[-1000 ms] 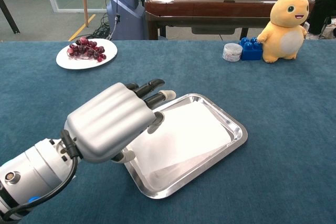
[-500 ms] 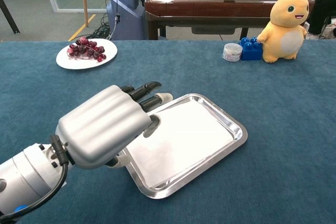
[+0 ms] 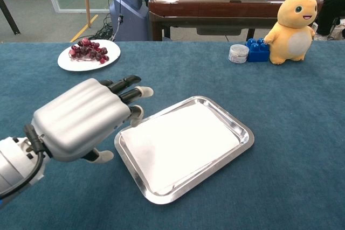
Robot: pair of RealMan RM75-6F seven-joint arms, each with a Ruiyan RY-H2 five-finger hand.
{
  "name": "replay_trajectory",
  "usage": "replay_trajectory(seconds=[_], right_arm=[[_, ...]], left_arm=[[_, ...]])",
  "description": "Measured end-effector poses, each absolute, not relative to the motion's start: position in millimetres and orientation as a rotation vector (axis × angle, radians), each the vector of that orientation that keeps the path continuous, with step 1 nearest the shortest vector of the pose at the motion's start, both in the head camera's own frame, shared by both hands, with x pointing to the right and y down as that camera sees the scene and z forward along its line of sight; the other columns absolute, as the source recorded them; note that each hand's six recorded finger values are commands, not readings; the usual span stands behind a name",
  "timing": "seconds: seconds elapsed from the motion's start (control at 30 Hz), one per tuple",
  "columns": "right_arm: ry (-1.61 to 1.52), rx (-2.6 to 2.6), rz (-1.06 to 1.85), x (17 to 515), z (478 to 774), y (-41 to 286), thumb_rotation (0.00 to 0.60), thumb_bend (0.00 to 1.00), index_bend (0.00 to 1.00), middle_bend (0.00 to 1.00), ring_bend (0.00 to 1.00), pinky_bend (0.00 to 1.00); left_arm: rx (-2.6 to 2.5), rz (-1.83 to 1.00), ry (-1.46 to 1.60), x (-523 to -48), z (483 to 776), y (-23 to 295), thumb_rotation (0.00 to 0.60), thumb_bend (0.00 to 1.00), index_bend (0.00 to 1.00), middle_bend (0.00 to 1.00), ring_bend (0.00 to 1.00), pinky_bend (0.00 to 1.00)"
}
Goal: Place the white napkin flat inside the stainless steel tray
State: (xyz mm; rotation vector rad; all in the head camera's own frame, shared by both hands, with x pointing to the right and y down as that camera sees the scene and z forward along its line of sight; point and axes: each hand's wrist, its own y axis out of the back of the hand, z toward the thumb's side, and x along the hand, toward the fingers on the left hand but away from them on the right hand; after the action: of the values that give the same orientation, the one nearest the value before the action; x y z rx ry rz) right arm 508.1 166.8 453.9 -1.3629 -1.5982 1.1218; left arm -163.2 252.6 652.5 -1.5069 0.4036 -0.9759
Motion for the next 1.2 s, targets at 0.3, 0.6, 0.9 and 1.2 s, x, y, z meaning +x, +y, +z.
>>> replay_trajectory(seconds=[0.3,0.6,0.9,1.2], right_arm=[[-1.563,-1.388,1.137,501,460,168,0.6,0.19,0.52,0.31,0.18,0.1],[-1.48,-1.441,1.168,485,472,172,0.6,0.19,0.52,0.31,0.18,0.14],[-1.349,-1.5,1.244,467,494,176,0.6,0.19,0.52,0.32,0.18,0.16],[-1.159,-1.54,1.424,457,524,184,0.6,0.19,0.52,0.32,0.18,0.17]], left_arm=[[-1.47,-1.074,0.487,-210,635,235,0.6,0.11,0.34,0.15,0.13,0.35],[-1.406,-1.182,0.642,-269,608,212,0.6,0.11,0.34,0.17,0.16,0.4],[-1.368,-1.37,0.775,-339,583,202,0.6,0.11,0.33,0.18,0.16,0.4],[-1.357,-1.487,0.899,-387,565,213,0.6,0.11,0.33,0.18,0.16,0.4]])
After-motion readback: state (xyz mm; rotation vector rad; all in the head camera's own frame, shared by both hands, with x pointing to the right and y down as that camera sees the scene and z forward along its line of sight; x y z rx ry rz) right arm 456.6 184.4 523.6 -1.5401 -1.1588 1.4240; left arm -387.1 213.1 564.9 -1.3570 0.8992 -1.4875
